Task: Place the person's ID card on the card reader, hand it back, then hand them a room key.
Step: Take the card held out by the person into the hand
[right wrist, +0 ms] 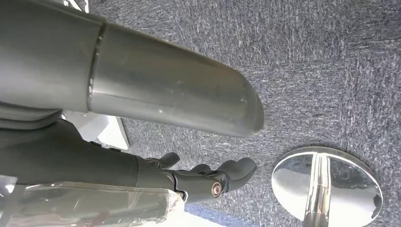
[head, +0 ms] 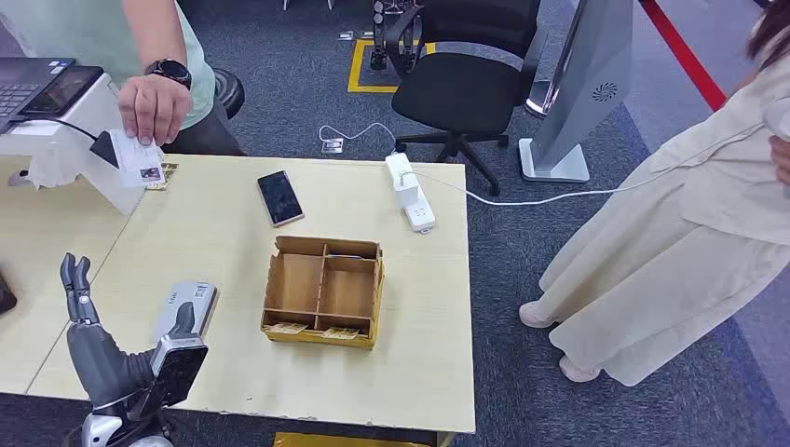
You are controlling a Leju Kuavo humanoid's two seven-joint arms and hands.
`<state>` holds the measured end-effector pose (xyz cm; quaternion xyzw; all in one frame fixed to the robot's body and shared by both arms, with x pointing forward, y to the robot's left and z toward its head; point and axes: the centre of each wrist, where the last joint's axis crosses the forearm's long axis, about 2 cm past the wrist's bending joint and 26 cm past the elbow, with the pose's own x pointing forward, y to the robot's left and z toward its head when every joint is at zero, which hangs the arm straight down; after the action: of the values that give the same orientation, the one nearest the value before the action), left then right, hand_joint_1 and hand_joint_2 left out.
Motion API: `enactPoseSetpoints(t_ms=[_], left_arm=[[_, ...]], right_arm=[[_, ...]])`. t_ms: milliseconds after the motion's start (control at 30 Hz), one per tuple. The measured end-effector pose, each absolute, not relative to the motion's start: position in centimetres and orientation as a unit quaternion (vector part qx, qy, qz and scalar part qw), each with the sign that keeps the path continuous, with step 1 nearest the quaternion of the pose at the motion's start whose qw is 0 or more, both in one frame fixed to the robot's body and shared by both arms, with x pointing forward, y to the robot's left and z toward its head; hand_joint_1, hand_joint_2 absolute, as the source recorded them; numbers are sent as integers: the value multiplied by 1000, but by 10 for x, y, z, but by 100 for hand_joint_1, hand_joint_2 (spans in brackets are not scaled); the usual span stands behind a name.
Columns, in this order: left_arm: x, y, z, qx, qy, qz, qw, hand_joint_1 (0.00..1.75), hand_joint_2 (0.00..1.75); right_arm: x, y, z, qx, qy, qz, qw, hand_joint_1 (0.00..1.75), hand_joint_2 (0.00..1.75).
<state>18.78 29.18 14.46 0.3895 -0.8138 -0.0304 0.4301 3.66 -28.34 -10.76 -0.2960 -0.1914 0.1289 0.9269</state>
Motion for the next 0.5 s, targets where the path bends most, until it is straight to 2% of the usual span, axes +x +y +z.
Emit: enactPoseSetpoints(t_ms=[33,167,300,433,500], left_arm=[[188,292,145,392,-813,-34,428,0,175],[190,291,147,414,-809,-62,412,0,0],[196,291,153,444,-804,-97,384,0,0],[204,293,156,464,-797,-113,370,0,175],[206,294,157,474,-793,-123,363,0,175]], right_arm=[[37,-283,-108,-296,-192,130,927,0,0],[37,-283,-108,-295,-193,136,926,0,0],[39,-283,-107,-293,-195,141,925,0,0],[41,-283,-107,-292,-198,144,925,0,0],[41,-283,-107,-291,-198,145,925,0,0]])
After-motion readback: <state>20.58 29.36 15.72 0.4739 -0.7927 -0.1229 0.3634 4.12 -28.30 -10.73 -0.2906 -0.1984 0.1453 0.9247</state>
